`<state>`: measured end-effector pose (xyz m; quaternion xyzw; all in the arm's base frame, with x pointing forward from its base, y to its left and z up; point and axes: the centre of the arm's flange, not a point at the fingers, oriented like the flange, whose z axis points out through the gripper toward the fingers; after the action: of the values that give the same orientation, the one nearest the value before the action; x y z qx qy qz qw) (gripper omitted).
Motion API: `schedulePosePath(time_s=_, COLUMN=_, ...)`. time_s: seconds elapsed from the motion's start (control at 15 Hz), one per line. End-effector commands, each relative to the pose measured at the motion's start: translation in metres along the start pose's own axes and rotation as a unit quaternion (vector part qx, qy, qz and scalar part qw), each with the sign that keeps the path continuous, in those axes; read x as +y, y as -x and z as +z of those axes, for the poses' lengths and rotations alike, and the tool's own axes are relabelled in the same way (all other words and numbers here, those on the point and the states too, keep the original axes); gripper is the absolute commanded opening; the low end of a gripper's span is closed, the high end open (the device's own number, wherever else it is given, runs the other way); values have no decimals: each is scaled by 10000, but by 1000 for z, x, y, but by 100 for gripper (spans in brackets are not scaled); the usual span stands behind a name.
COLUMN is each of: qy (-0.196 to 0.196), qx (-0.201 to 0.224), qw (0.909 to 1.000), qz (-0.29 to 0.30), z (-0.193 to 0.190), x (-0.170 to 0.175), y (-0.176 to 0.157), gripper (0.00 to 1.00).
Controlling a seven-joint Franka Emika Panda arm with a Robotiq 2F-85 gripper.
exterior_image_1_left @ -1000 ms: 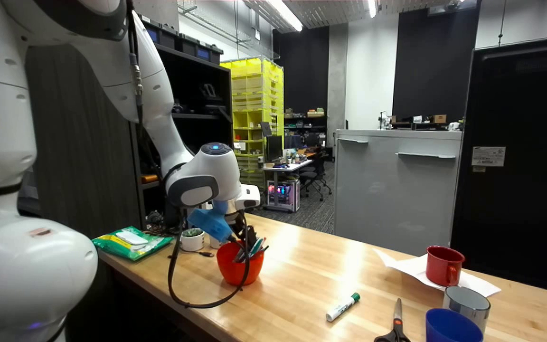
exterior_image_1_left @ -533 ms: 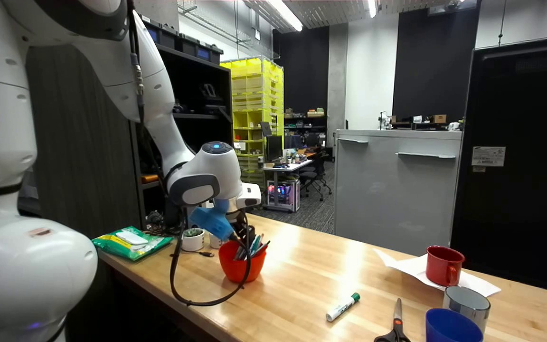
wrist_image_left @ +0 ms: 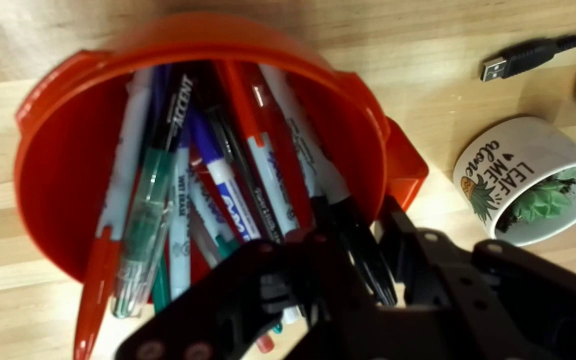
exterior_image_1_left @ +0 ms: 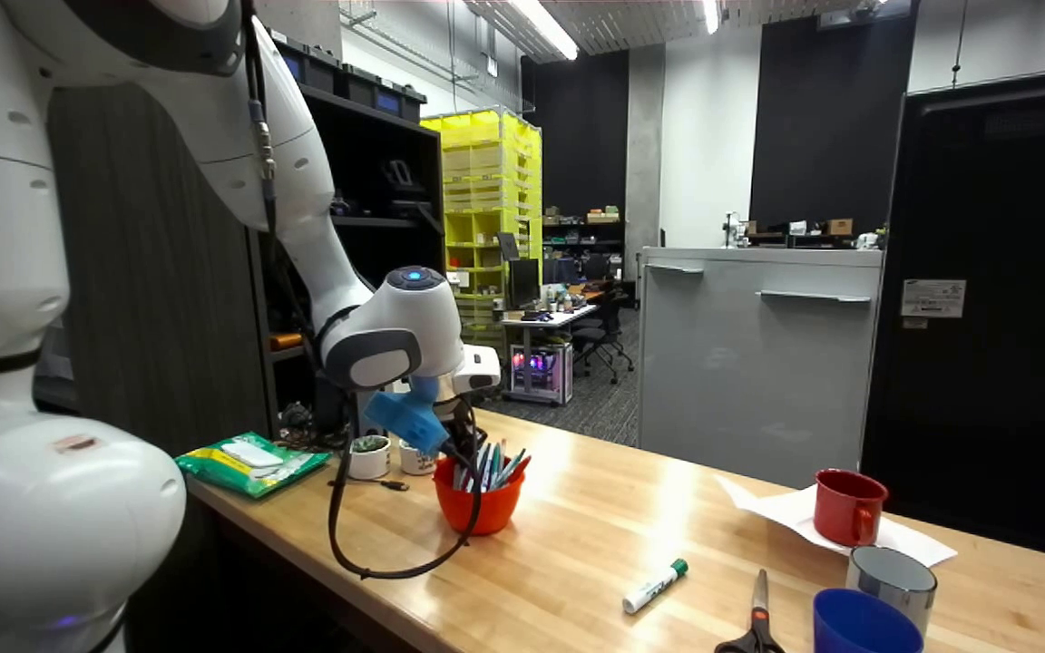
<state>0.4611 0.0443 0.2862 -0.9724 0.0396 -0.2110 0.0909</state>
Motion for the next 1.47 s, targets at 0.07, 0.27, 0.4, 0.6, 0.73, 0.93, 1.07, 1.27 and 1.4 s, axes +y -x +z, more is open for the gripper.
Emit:
schedulePosePath(time_s=0.07, qy=-56, qx=-35, qw=10000, qz=-32, z=1, x=3, y=7, gripper=6)
schedulePosePath(time_s=0.27, qy=-51, qx=25, qw=10000, qz=-34, z=-1, x=4, y=7, gripper=7)
schedulePosePath(time_s=0.4, qy=-57, qx=109, qw=9999, qz=-34, z=-4, x=3, y=8, gripper=7)
schedulePosePath(time_s=0.6, qy=-38, qx=171, qw=9998, qz=-64, z=-8, x=2, y=10, gripper=7)
schedulePosePath(time_s=0.73, qy=-34, qx=211, qw=9997, qz=-90, z=-11, x=1, y=11, gripper=7)
schedulePosePath(time_s=0.93, qy=-42, qx=238, qw=9996, qz=-137, z=-13, x=-3, y=14, gripper=7)
schedulePosePath(time_s=1.07, qy=-50, qx=264, qw=9995, qz=-184, z=-14, x=-6, y=16, gripper=7)
schedulePosePath(time_s=1.27, qy=-139, qx=203, qw=9993, qz=-266, z=-20, x=-10, y=18, gripper=7)
schedulePosePath(time_s=1.4, qy=-136, qx=227, qw=9992, qz=-298, z=-23, x=-11, y=18, gripper=7)
